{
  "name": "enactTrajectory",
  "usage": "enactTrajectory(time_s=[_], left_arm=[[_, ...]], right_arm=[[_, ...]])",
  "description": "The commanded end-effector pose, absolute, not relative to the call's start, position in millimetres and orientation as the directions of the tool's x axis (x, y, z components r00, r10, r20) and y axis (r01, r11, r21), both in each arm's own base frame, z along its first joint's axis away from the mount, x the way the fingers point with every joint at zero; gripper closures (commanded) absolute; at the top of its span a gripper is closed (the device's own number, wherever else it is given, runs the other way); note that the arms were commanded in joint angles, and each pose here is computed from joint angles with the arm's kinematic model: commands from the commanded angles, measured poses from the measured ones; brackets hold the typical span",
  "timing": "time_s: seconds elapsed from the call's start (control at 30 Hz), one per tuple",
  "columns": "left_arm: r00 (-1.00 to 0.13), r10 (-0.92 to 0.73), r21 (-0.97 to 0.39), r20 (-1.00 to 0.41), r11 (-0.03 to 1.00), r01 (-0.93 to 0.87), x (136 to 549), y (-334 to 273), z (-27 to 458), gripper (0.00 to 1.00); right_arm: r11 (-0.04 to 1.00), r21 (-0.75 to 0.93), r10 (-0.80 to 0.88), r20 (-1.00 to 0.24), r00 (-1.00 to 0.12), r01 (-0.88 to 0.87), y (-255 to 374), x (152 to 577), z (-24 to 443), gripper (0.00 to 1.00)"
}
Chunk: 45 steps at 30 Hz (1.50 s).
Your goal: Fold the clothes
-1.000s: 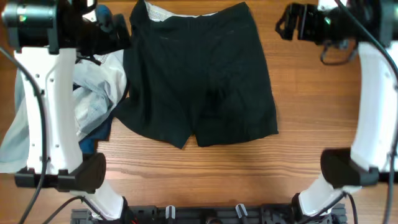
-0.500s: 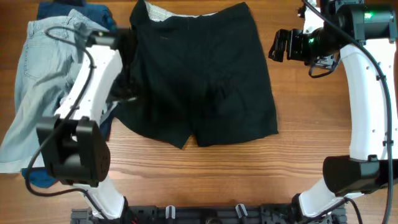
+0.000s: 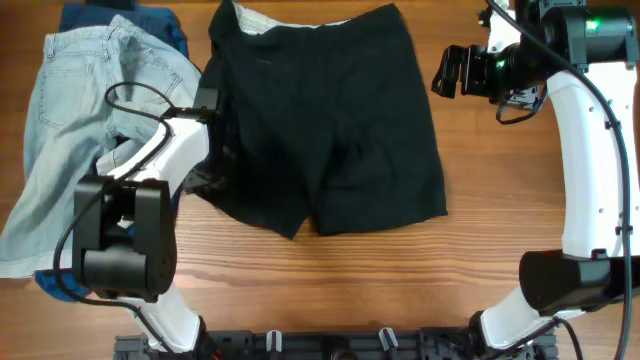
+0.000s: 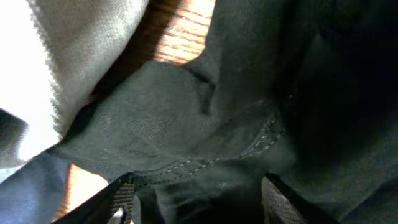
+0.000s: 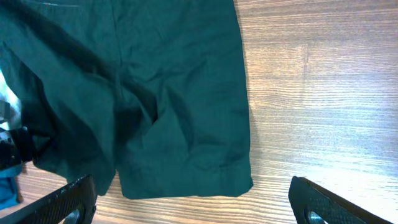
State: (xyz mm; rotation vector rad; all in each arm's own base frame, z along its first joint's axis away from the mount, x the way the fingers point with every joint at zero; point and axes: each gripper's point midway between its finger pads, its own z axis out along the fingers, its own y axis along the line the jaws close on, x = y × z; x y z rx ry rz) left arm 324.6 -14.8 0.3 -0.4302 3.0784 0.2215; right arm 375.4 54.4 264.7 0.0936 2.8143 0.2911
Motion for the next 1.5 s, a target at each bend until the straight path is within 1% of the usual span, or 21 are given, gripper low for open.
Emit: enactTrajectory(time_s=[0.0,0.03,0.07,0.1,0.17,0.2,0.23,0.37,0.53,0.57,0.6,0.63,0.67,0.7,0.73,0.83,1.1,1.17,1.3,1.43,1.47], left_arm=[[-0.966,-0.255,0.13,-0.036,0.958,-0.257,320,-16,-9,0.41],[-0.966,-0.255,0.13,-0.037,0.958,-0.257,320,-16,-9,0.45],[-0.966,-0.255,0.13,-0.036,0.958,-0.257,320,-16,-9,0.55],[-0.966,-0.255,0.13,-0.036,0.958,-0.257,320,-15,-9,0.67],[-0.966,-0.255,0.13,-0.037,0.957,-0.258,320,-16,-9,0.85],[-0.966,-0.255,0.13,-0.037,0.957,-0.258,320,-16,-8,0.92],[-0.966,-0.255,0.13,-0.037,0.957,-0.258,320,-15,-8,0.96],[-0.964,-0.26,0.127,-0.047,0.956,-0.264,328,-16,11,0.96],[-0.956,-0.26,0.09,-0.137,0.958,-0.274,344,-18,45,0.96],[-0.954,-0.26,0.084,-0.148,0.958,-0.274,344,-18,50,0.94],[-0.952,-0.261,0.079,-0.159,0.958,-0.275,344,-18,55,0.85],[-0.951,-0.261,0.071,-0.167,0.959,-0.275,345,-19,58,0.69],[-0.949,-0.261,0.05,-0.179,0.961,-0.274,345,-22,64,0.57],[-0.953,-0.24,0.014,-0.186,0.969,-0.247,346,-28,71,0.48],[-0.958,-0.217,-0.026,-0.189,0.976,-0.216,347,-35,75,0.47],[-0.966,-0.19,-0.079,-0.175,0.981,-0.179,347,-46,75,0.53],[-0.973,-0.186,-0.066,-0.133,0.982,-0.178,358,-47,37,0.5],[-0.974,-0.186,-0.077,-0.133,0.981,-0.177,362,-50,30,0.53],[-0.97,-0.187,-0.066,-0.158,0.982,-0.178,372,-48,22,0.74],[-0.965,-0.188,-0.061,-0.181,0.982,-0.18,382,-47,13,0.86],[-0.965,-0.191,-0.06,-0.18,0.981,-0.183,383,-47,9,0.92]], right_arm=[[0.975,0.222,0.086,-0.296,-0.951,0.019,58,374,265,0.01],[0.975,0.222,0.086,-0.296,-0.951,0.019,58,374,265,0.01],[0.975,0.222,0.086,-0.296,-0.951,0.019,58,374,265,0.01],[0.975,0.222,0.086,-0.296,-0.951,0.019,58,374,265,0.0],[0.975,0.222,0.086,-0.295,-0.952,0.019,58,374,265,0.0],[0.975,0.222,0.086,-0.296,-0.951,0.019,58,374,265,0.01],[0.975,0.222,0.086,-0.296,-0.951,0.019,58,374,265,0.01],[0.975,0.221,0.084,-0.296,-0.951,0.018,58,374,265,0.01],[0.975,0.22,0.082,-0.297,-0.951,0.015,58,374,265,0.0],[0.976,0.219,0.076,-0.298,-0.952,0.009,58,374,265,0.0],[0.976,0.216,0.067,-0.3,-0.952,0.001,58,374,265,0.01],[0.976,0.216,0.066,-0.3,-0.952,0.0,58,374,265,0.01],[0.976,0.216,0.066,-0.3,-0.952,0.0,58,374,265,0.0],[0.976,0.216,0.067,-0.301,-0.951,0.0,58,374,265,0.0],[0.976,0.216,0.067,-0.301,-0.951,0.0,58,374,265,0.01],[0.976,0.216,0.067,-0.301,-0.951,0.0,58,375,265,0.01],[0.976,0.217,0.067,-0.301,-0.951,0.0,58,374,265,0.01],[0.976,0.216,0.066,-0.299,-0.952,0.0,58,374,265,0.01],[0.976,0.216,0.064,-0.3,-0.952,-0.003,58,374,265,0.01],[0.977,0.215,0.063,-0.299,-0.952,-0.003,58,374,265,0.01],[0.977,0.215,0.063,-0.296,-0.953,-0.003,58,373,265,0.0]])
